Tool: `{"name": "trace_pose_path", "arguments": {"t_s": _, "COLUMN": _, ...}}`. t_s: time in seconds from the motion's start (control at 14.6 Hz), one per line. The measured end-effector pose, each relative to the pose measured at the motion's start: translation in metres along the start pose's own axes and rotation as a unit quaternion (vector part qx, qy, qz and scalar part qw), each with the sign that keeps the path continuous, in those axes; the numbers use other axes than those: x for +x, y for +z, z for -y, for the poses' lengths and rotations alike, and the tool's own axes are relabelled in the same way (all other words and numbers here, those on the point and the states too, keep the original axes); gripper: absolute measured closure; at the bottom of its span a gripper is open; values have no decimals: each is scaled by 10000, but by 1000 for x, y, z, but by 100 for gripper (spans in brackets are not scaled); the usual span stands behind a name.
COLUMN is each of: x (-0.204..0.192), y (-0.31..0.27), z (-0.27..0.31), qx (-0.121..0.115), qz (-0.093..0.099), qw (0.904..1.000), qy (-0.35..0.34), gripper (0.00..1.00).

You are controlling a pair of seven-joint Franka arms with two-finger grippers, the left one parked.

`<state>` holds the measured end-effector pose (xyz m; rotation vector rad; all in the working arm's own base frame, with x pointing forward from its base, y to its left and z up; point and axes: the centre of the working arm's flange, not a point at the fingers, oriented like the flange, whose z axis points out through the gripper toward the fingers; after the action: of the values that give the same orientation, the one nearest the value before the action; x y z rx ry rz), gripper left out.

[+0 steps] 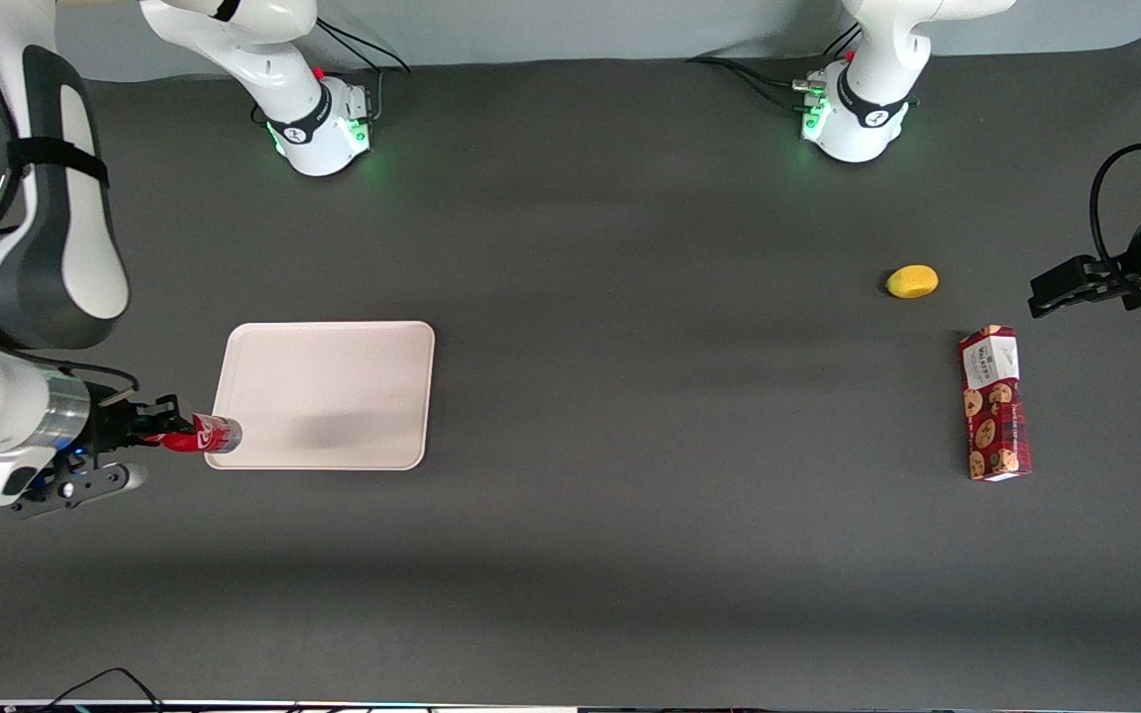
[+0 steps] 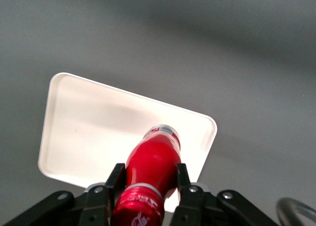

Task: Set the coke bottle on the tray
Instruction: 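Lift the bottle and carry it over the white tray, then lower the bottle onto the tray and open the right gripper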

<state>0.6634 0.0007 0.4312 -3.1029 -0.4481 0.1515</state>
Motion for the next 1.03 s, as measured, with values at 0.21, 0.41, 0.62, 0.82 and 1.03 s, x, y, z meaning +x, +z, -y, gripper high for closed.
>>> {"name": "trace_pose_path", "arguments": {"t_s": 0.21, "x": -28, "y": 42, "z": -13, "qx": -72, "qz": -183, "qw": 9997, "qy": -150, "gripper": 53}}
{"name": "trace_pose_path", "arguments": {"t_s": 0.41, "x": -50, "y": 83, "z": -33, "qx": -118, "qz": -233, "qw": 9994, "qy": -228, "gripper": 53}}
{"name": "trace_pose_path", "arguments": {"t_s": 0.62, "x": -65, "y": 102, "z": -39, "qx": -80, "qz": -142, "qw": 9997, "qy": -194, "gripper": 53}}
{"name": "trace_pose_path", "arguments": {"t_s": 0.82, "x": -76, "y": 108, "z": -47, "qx": -58, "qz": -117, "qw": 9997, "qy": -206, "gripper": 53}}
{"name": "trace_pose_path", "arguments": {"t_s": 1.03, "x": -85, "y": 116, "z": -56, "qx": -37, "qz": -92, "qw": 9998, "qy": -163, "gripper": 53}}
